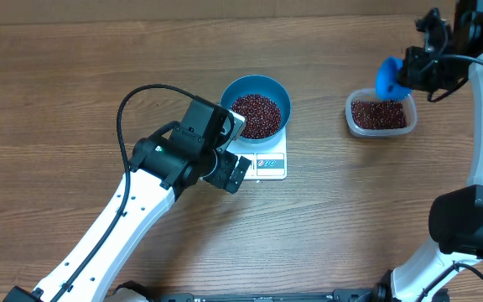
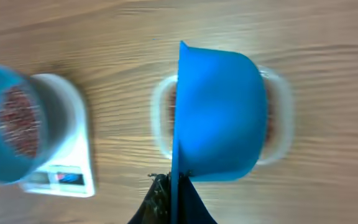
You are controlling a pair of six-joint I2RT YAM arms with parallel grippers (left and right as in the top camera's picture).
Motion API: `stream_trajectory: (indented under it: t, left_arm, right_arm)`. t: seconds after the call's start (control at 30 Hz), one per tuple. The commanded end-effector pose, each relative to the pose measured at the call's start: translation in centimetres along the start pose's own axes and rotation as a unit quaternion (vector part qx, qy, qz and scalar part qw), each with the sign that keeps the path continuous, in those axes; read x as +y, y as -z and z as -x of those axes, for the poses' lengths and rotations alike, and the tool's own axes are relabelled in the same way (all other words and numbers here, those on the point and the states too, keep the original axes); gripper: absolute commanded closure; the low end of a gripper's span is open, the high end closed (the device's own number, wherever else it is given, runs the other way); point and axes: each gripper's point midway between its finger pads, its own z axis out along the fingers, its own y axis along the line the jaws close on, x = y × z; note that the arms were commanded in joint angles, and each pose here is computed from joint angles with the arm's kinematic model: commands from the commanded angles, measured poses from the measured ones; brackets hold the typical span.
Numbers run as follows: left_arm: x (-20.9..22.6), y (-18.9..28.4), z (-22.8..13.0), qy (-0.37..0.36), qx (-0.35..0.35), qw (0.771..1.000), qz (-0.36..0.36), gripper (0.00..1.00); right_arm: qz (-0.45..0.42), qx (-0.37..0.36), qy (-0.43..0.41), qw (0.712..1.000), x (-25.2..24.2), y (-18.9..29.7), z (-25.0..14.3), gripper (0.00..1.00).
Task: Scoop item into bowl and weigh 150g on scale
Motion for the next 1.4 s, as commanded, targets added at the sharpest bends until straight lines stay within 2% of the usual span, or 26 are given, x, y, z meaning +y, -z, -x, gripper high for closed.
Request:
stream_trajectory:
  t: [0.0,0.13,0.27,0.47,0.63,0.73,0.87,1.0,1.03,1.17,1.37]
  left_arm:
    - [0.3,0.5,0.0,-0.007,-0.01,1.0,0.003,0.0]
    - [0.3,0.5,0.0,-0.007,-0.01,1.0,0.003,0.0]
    - [0.3,0.5,0.0,-0.007,-0.01,1.0,0.003,0.0]
    - [0.3,0.5,0.0,-0.007,-0.01,1.0,0.003,0.01]
    - [0.3,0.5,0.0,-0.007,-0.01,1.0,0.003,0.0]
    - [0.3,0.5,0.0,-0.007,-0.01,1.0,0.003,0.0]
    - [0.3,0.5,0.0,-0.007,-0.01,1.0,0.003,0.0]
    - [0.3,0.5,0.0,-0.007,-0.01,1.0,0.003,0.0]
    - [0.3,0.5,0.0,-0.007,-0.01,1.0,0.003,0.0]
    - [0.3,0.5,0.0,-0.007,-0.01,1.0,0.003,0.01]
    - [0.3,0.5,0.0,-0.007,-0.01,1.0,0.003,0.0]
  right_arm:
    - [-0.136,-0.02,-0.016,0.99,-3.5,2.2,0.4,0.96]
    - [-0.212,-0.015,-0.029,0.977,-4.5,2.6,0.0,0.96]
    - [-0.266,-0.009,-0.004,0.964,-2.9,2.8,-0.5,0.96]
    - [-0.36,-0.039,0.008,0.932,-1.6,4.2,-0.1,0.96]
    - [-0.368,-0.045,-0.003,0.929,-1.4,4.3,-0.3,0.96]
    - [-0.324,-0.037,-0.009,0.945,-0.2,3.2,-0.5,0.96]
    - [-0.223,-0.028,-0.037,0.974,1.2,1.7,-0.4,0.96]
    - [-0.108,-0.039,-0.075,0.991,1.7,2.2,0.2,0.96]
    - [-0.055,-0.05,-0.08,0.994,1.9,3.3,0.4,0.96]
    - [0.064,-0.075,-0.071,0.993,2.1,6.8,0.1,0.96]
    - [0.172,-0.073,-0.048,0.981,2.5,9.7,-2.8,0.96]
